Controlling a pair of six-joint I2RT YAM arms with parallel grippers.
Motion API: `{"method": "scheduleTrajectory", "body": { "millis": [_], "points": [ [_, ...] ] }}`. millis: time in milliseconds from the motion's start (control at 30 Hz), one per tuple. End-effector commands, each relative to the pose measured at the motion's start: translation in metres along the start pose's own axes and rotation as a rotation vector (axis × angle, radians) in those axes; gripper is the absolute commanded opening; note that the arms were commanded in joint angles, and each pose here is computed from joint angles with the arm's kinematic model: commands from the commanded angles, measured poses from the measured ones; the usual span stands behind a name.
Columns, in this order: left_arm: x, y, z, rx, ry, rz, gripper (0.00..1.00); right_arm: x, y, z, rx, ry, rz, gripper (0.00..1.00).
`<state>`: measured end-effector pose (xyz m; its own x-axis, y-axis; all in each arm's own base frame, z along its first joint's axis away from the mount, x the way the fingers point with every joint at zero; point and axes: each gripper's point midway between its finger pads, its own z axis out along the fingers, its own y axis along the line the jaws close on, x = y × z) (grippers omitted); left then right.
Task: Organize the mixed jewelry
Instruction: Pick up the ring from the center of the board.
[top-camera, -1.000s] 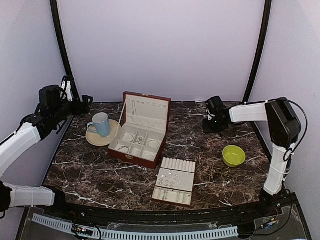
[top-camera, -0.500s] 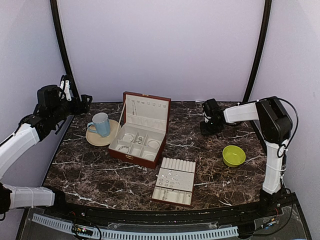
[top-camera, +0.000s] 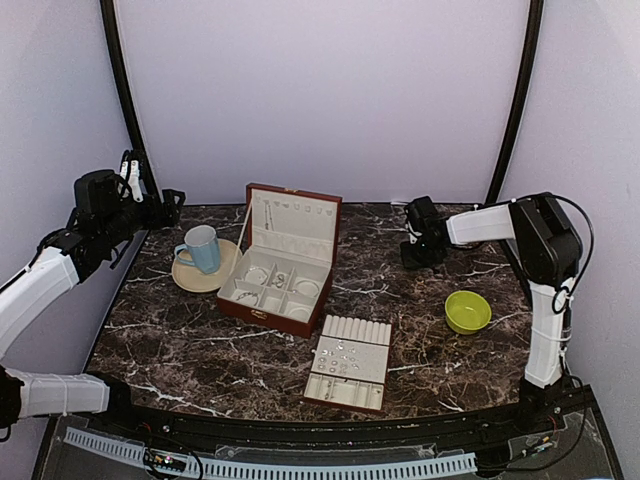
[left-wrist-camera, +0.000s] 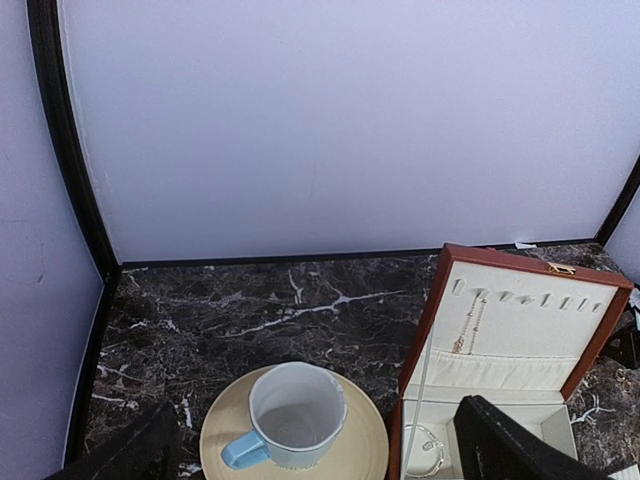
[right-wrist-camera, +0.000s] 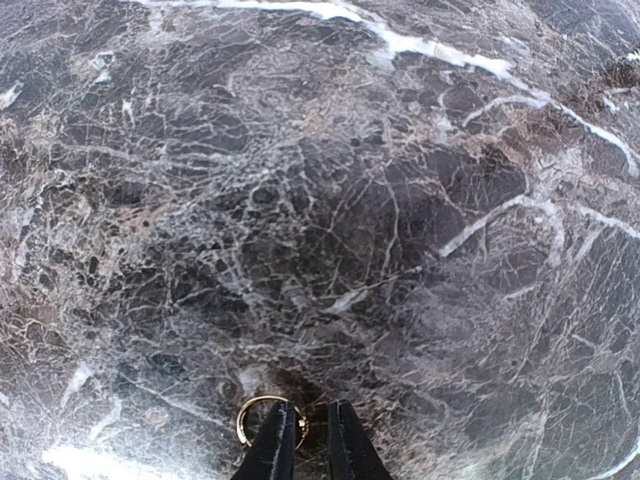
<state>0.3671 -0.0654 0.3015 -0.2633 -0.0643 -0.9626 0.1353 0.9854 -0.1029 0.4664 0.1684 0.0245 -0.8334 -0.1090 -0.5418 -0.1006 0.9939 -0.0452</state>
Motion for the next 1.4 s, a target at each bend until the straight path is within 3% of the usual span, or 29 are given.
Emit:
{"method": "scheduleTrajectory", "body": {
  "millis": [0, 433, 633, 800, 1033, 1367],
  "points": [
    [-0.002, 0.000, -0.006, 0.003, -0.008, 0.003, 0.98, -0.012, -0.002, 0.006, 0.001, -0.026, 0.003, 0.13],
    [0.000, 0.001, -0.004, 0.001, 0.000, 0.010, 0.98, -0.008, 0.004, 0.013, -0.036, -0.011, -0.042, 0.09],
    [0.002, 0.000, -0.003, 0.005, 0.004, 0.012, 0.97, -0.011, 0.007, 0.008, -0.057, -0.027, -0.053, 0.01],
    [0.005, -0.015, -0.003, 0.093, 0.001, -0.021, 0.87, -0.016, 0.008, -0.006, -0.084, -0.057, -0.054, 0.00],
    [0.027, -0.089, 0.006, 0.252, 0.061, -0.039, 0.81, -0.016, 0.021, -0.045, -0.192, -0.116, -0.045, 0.00],
    [0.075, -0.226, 0.012, 0.539, 0.190, -0.270, 0.77, -0.002, 0.060, -0.130, -0.340, -0.298, -0.075, 0.00]
  ]
}}
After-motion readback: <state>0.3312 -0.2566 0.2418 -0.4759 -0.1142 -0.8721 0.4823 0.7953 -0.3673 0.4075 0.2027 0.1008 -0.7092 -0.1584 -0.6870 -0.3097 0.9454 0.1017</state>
